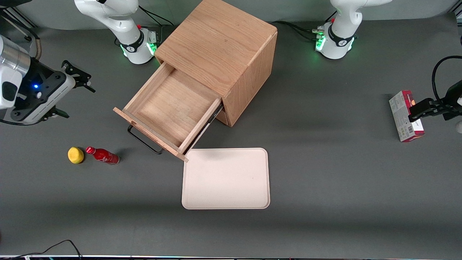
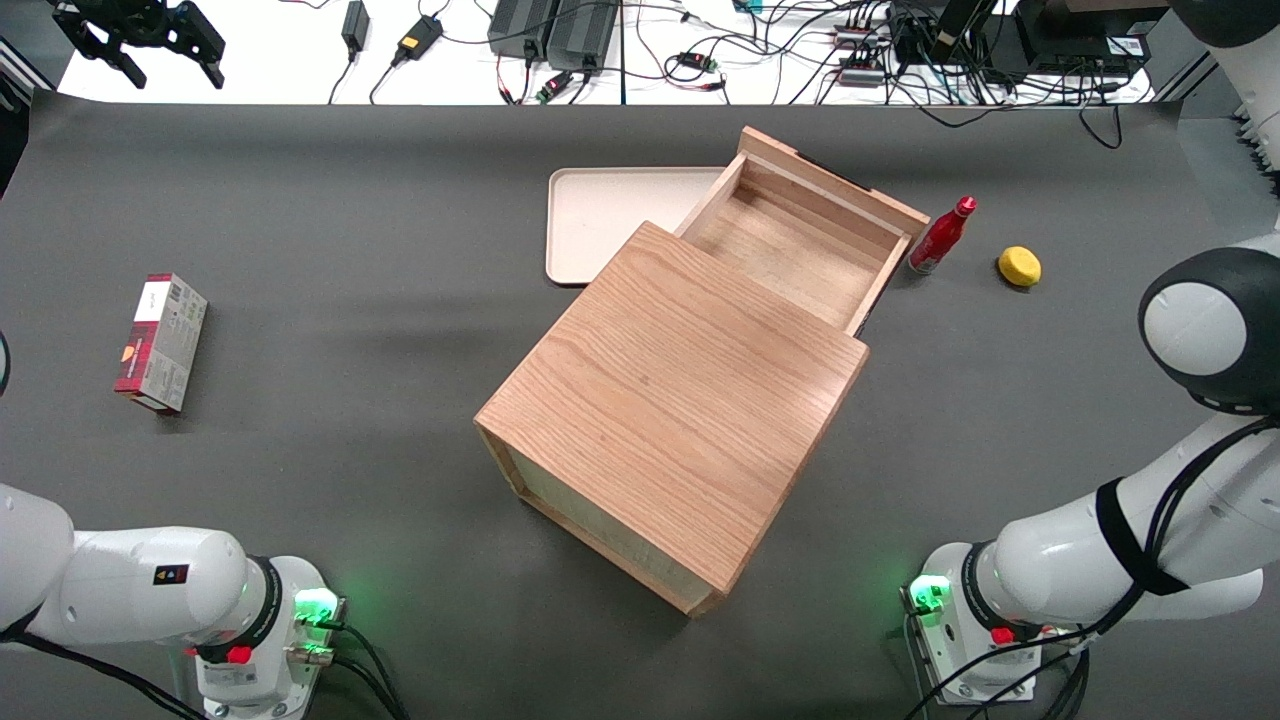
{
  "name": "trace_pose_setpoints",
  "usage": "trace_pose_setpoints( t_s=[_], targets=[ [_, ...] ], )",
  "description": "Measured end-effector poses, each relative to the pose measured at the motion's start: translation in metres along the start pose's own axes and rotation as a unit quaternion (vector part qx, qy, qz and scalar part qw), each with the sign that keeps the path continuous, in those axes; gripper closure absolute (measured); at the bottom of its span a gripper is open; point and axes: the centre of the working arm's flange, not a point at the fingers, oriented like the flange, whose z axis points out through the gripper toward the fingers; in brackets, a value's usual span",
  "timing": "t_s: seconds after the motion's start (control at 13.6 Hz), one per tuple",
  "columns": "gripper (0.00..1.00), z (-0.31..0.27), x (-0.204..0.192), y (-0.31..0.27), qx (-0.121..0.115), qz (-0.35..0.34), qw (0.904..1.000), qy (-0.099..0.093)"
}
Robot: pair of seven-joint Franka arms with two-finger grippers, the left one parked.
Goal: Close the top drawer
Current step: 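Move the right gripper down toward the open drawer's front panel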
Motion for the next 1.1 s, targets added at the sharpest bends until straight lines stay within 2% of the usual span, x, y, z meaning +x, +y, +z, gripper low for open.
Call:
trace_pose_setpoints(
  t_s=[0.07, 0.37, 0.51, 0.81, 1.1],
  targets=[
    [0.00, 0.000, -0.002, 0.002, 0.012, -0.002, 0.9999, 0.004],
    [0.00, 0.004, -0.005, 0.008, 0.034, -0.004, 0.9994, 0.007],
    [0.00, 0.018, -0.006, 0.027, 0.065, 0.006, 0.9978, 0.013],
    [0.00, 0.075, 0.001, 0.084, 0.112, 0.022, 0.9934, -0.001],
    [0.00, 0.128, 0.029, 0.105, 0.131, 0.022, 0.9912, -0.008]
  ],
)
